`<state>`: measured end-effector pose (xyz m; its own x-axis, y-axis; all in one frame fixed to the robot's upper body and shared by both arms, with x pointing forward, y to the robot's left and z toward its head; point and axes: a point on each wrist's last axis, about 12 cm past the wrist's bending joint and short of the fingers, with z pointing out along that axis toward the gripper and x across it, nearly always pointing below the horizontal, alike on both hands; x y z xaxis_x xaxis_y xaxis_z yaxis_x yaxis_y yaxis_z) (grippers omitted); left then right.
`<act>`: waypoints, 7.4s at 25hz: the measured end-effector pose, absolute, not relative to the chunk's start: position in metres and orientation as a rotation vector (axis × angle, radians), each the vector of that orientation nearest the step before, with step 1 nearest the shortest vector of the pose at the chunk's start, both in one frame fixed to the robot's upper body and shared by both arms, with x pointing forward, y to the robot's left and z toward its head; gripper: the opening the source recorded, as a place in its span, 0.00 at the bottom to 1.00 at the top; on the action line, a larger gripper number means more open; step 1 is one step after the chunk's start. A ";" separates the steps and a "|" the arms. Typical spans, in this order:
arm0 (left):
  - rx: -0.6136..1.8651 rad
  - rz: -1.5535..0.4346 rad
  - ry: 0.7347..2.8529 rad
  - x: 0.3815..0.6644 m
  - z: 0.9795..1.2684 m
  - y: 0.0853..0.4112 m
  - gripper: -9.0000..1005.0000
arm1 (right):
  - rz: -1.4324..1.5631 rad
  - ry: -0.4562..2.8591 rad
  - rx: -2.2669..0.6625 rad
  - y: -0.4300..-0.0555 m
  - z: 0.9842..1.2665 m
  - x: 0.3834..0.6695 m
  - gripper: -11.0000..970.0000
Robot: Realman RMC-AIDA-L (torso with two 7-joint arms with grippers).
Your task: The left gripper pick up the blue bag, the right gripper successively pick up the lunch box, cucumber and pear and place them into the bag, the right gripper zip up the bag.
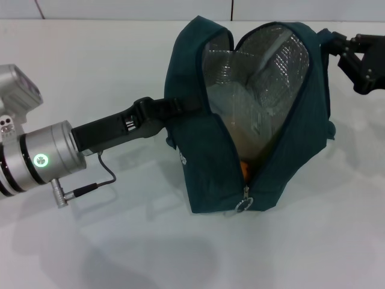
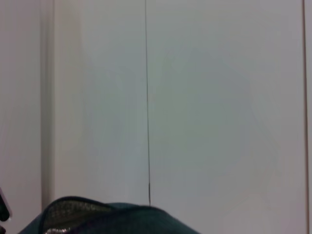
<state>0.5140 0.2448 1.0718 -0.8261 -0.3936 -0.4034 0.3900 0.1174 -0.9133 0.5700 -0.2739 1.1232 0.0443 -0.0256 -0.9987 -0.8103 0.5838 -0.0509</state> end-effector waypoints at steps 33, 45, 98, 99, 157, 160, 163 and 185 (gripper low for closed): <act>-0.051 -1.732 1.837 0.504 1.063 0.254 0.05 | 0.763 1.368 -0.786 -0.287 1.117 0.543 0.62; -0.053 -1.728 1.833 0.504 1.063 0.255 0.04 | 0.909 1.205 -0.960 -0.293 1.096 0.476 0.80; -0.048 -1.734 1.833 0.504 1.062 0.252 0.05 | 1.059 1.578 -1.062 -0.216 1.028 0.479 0.78; -0.048 -1.734 1.833 0.504 1.062 0.252 0.05 | 1.061 1.578 -1.063 -0.215 1.028 0.479 0.78; -0.052 -1.720 1.828 0.501 1.061 0.256 0.04 | 1.005 1.611 -1.034 -0.206 1.024 0.486 0.17; -0.053 -1.720 1.828 0.501 1.061 0.256 0.04 | 1.004 1.610 -1.035 -0.206 1.025 0.486 0.10; -0.055 -1.720 1.828 0.501 1.060 0.256 0.04 | 1.003 1.610 -1.035 -0.207 1.025 0.487 0.06; -0.038 -1.705 1.823 0.498 1.060 0.258 0.06 | 1.038 1.373 -0.942 -0.224 1.051 0.480 0.02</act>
